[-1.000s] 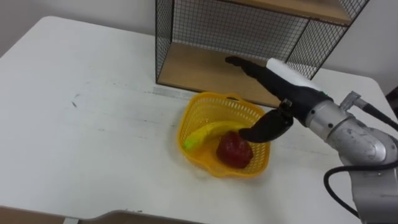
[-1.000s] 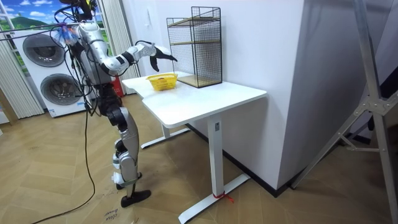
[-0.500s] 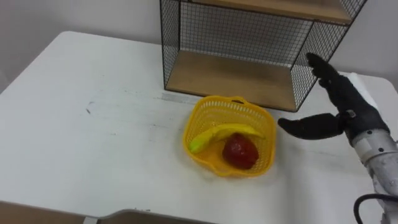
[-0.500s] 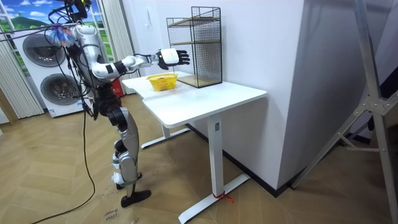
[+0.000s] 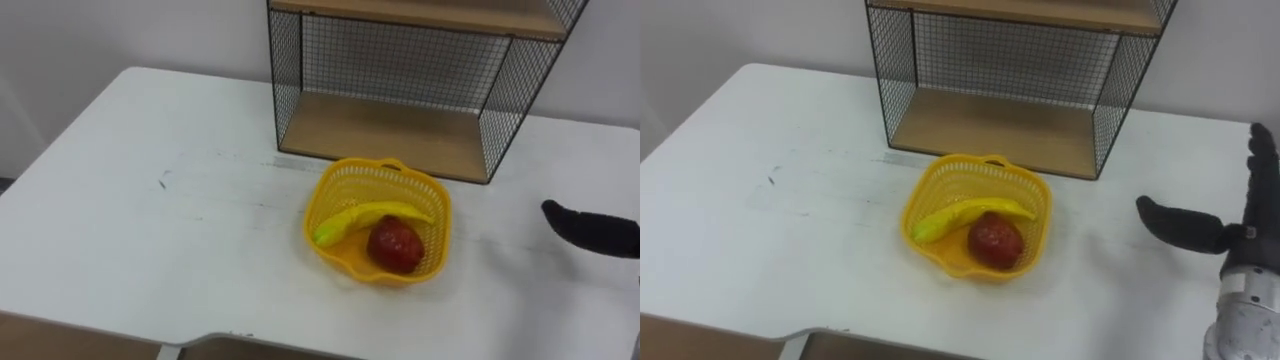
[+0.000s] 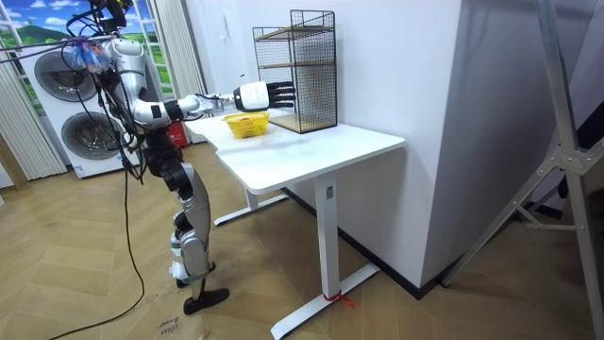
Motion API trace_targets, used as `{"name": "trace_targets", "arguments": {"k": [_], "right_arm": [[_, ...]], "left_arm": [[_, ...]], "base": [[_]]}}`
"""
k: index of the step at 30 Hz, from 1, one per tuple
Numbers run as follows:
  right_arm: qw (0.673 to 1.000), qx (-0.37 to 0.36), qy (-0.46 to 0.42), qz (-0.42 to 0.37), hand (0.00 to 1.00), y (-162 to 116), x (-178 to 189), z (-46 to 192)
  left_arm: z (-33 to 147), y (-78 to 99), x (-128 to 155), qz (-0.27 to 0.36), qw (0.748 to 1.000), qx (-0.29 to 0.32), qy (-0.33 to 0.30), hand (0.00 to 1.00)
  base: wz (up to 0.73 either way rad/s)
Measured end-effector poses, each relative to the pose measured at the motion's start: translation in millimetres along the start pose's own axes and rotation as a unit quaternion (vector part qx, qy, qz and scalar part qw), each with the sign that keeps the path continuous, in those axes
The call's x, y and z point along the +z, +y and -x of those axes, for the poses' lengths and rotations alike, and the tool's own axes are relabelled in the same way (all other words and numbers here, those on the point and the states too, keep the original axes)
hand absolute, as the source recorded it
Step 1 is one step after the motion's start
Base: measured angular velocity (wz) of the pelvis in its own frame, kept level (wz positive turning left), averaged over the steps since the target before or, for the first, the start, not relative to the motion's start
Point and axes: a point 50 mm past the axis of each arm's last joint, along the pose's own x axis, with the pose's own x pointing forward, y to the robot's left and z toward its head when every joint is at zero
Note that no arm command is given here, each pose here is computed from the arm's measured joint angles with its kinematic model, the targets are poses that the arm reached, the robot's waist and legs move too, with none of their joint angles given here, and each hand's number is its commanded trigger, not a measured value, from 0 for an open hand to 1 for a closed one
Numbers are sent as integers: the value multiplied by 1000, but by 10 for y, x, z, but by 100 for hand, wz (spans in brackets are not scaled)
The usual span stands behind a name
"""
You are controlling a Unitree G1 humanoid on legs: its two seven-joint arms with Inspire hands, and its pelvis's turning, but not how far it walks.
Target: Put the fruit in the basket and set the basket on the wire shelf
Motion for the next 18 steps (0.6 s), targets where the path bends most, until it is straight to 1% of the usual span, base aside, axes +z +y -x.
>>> {"name": "trace_targets", "arguments": {"k": [2, 3, 4, 5, 6, 8, 9, 11, 12, 15, 16, 17, 18], "right_arm": [[1000, -22, 11, 0, 0, -72, -68, -11], [1000, -23, 12, -4, 0, -85, -71, -9], [1000, -26, 12, -11, 0, -103, -74, -8], [1000, -27, 8, -13, 0, -109, -66, -9], [999, -28, 8, -15, 0, -109, -64, -9], [999, -30, 4, -34, 0, -110, -54, -8], [999, -31, 3, -39, 0, -111, -50, -8], [998, -31, -8, -51, 0, -111, -27, -8], [998, -31, -10, -56, 0, -111, -22, -8], [995, -28, -4, -94, 0, -100, -27, -3], [994, -24, -1, -105, 0, -84, -34, 2], [993, -23, 2, -112, 0, -73, -40, 8], [993, -19, 5, -119, 0, -47, -53, 21]], "left_arm": [[84, -67, 294, 23, 996, -9, -82, 0], [115, -82, 369, 33, 994, -13, -99, 0], [195, -114, 523, 56, 990, -23, -130, 0], [273, -142, 647, 67, 983, -36, -168, 0], [316, -155, 702, 73, 979, -44, -183, 0], [510, -228, 876, 100, 965, -83, -228, 0], [553, -252, 906, 106, 962, -93, -235, 0], [675, -342, 977, 122, 951, -132, -250, 0], [699, -356, 982, 123, 949, -142, -252, 0], [843, -460, 933, 111, 939, -208, -249, 0], [912, -515, 889, 103, 933, -244, -243, 0], [944, -539, 872, 99, 930, -262, -239, 0], [1011, -585, 840, 95, 921, -299, -230, 0]], "base": [[2], [0], [3], [4], [4], [7], [5], [2], [3], [3], [4], [0], [0]]}}
